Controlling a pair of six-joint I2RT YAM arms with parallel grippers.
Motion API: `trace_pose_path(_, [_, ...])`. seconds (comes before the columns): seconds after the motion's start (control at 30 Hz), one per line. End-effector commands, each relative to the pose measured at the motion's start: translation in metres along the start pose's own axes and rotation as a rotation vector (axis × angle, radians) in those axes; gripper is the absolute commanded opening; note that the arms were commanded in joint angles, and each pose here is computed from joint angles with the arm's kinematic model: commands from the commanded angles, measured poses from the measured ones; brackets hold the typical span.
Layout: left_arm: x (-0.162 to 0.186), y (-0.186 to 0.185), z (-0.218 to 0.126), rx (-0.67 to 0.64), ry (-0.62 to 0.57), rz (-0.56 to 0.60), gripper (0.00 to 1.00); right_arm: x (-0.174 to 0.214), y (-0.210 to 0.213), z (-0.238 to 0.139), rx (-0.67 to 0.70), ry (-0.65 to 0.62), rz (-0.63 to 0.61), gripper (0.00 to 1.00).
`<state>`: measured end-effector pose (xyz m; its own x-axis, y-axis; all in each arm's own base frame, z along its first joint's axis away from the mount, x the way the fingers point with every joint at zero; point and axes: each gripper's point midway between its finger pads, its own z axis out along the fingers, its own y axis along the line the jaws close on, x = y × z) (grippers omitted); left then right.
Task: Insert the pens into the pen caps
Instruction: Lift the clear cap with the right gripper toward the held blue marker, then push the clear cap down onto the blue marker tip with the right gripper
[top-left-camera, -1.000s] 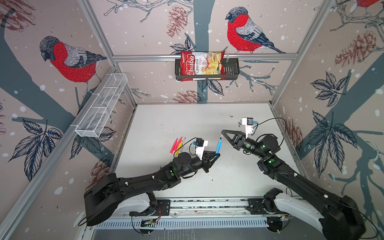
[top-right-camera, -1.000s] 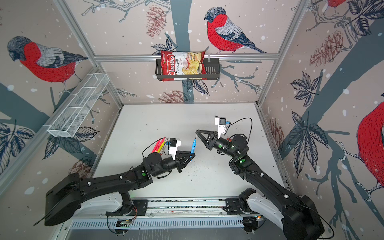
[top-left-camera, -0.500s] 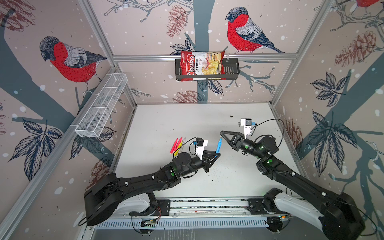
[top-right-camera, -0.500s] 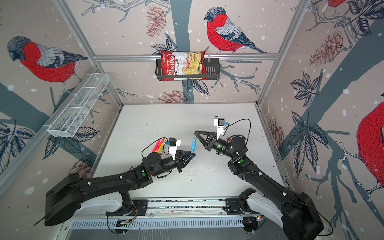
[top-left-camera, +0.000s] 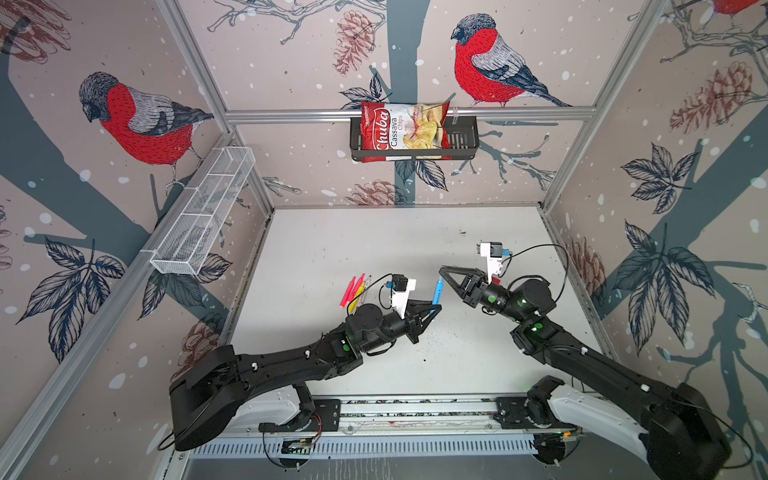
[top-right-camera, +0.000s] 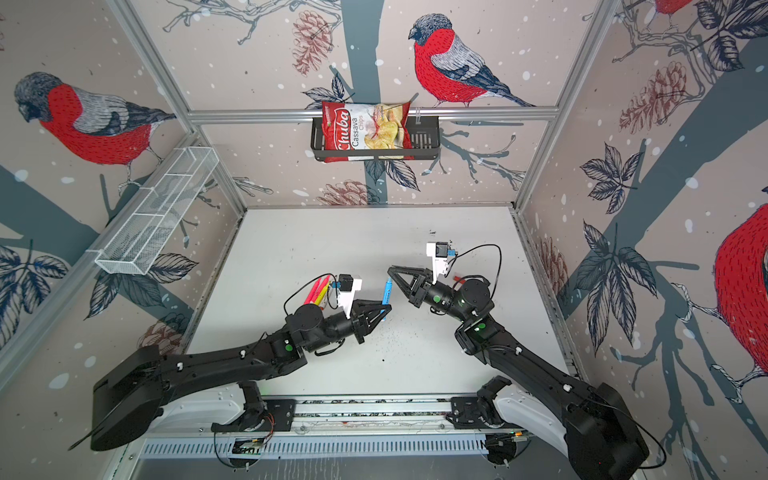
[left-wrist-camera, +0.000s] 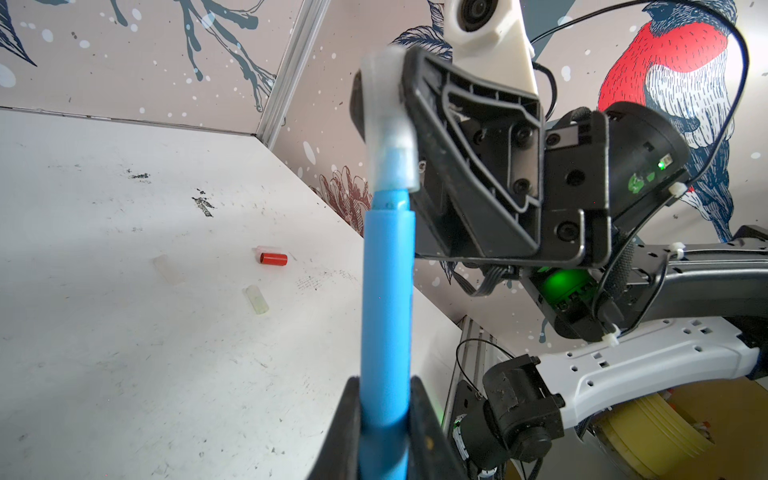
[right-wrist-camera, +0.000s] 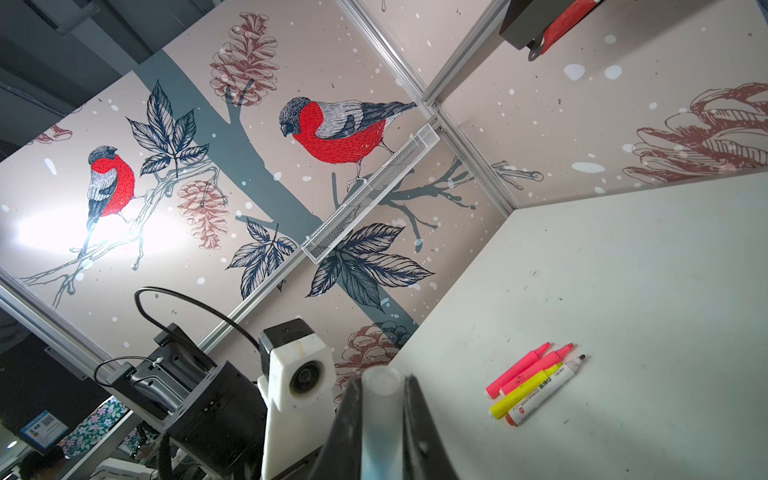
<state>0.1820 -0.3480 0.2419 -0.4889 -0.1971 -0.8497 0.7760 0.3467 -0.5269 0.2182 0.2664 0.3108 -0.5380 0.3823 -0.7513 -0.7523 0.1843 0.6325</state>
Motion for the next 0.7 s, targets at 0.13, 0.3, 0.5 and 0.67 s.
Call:
trace_pose_path(0.13, [-0.039,-0.024,0.000,0.084,-0.137,0.013,0.00,0.012,0.018,0.001,-0.069,0.056,-0.047,0.12])
trace_pose_path(0.3, [-0.056,-0.034,-0.004,0.105,-0.184,0.030,0.00,0.018,0.026,0.000,-0.092,0.085,-0.083,0.12])
trace_pose_path(0.5, [-0.073,-0.046,-0.011,0.134,-0.232,0.064,0.00,0.027,0.029,0.003,-0.098,0.126,-0.106,0.02])
trace_pose_path(0.67, [-0.084,-0.054,-0.017,0.165,-0.258,0.091,0.00,0.034,0.027,0.002,-0.099,0.144,-0.097,0.00])
